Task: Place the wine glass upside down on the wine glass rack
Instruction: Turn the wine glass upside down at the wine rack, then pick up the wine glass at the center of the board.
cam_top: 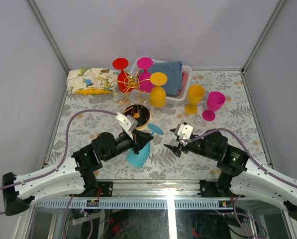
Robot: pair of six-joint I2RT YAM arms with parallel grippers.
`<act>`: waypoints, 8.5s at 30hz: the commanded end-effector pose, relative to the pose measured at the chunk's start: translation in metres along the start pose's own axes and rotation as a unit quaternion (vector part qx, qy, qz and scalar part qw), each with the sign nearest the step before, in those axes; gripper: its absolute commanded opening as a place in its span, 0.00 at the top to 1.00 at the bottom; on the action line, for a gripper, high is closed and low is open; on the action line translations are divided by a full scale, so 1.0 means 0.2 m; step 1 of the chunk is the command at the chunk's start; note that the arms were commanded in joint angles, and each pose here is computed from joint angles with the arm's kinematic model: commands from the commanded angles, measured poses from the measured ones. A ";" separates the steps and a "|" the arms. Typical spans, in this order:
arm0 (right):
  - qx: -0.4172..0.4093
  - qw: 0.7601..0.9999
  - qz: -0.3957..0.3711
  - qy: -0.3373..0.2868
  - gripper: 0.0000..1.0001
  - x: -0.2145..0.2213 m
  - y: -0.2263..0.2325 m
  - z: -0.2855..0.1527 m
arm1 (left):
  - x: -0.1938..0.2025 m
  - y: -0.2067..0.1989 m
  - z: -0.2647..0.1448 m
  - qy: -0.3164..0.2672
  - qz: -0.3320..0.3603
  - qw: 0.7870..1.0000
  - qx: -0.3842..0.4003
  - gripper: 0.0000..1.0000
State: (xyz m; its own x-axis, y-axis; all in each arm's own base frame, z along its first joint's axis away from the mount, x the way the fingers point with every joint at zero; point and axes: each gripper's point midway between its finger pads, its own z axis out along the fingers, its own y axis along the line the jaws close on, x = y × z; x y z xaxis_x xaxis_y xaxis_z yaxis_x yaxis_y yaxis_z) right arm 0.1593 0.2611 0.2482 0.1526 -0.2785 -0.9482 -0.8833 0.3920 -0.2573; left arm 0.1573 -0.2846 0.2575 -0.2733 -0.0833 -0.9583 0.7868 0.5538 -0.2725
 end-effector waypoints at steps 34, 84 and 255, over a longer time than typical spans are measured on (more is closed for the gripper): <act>0.076 0.989 0.119 0.035 0.27 0.26 -0.02 -0.03 | -0.05 0.27 0.10 -0.054 -0.063 0.983 -0.166 1.00; 0.013 0.989 0.124 0.081 0.27 0.32 0.10 0.00 | -0.61 0.61 -0.04 -0.419 0.089 0.894 -0.130 1.00; 0.524 0.629 0.470 0.329 0.01 0.98 -1.48 -0.53 | 0.04 0.71 -0.30 0.061 -0.083 0.957 -0.270 0.00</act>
State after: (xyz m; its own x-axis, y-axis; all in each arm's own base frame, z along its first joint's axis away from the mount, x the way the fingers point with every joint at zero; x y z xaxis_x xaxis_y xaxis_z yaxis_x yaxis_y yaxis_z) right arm 0.4085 -0.0057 0.1381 -0.7757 0.3221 -0.5426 0.3857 0.9226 -0.0037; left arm 0.2294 -0.1585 0.2011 -0.4893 -0.1192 -0.8640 0.3283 0.8926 -0.3091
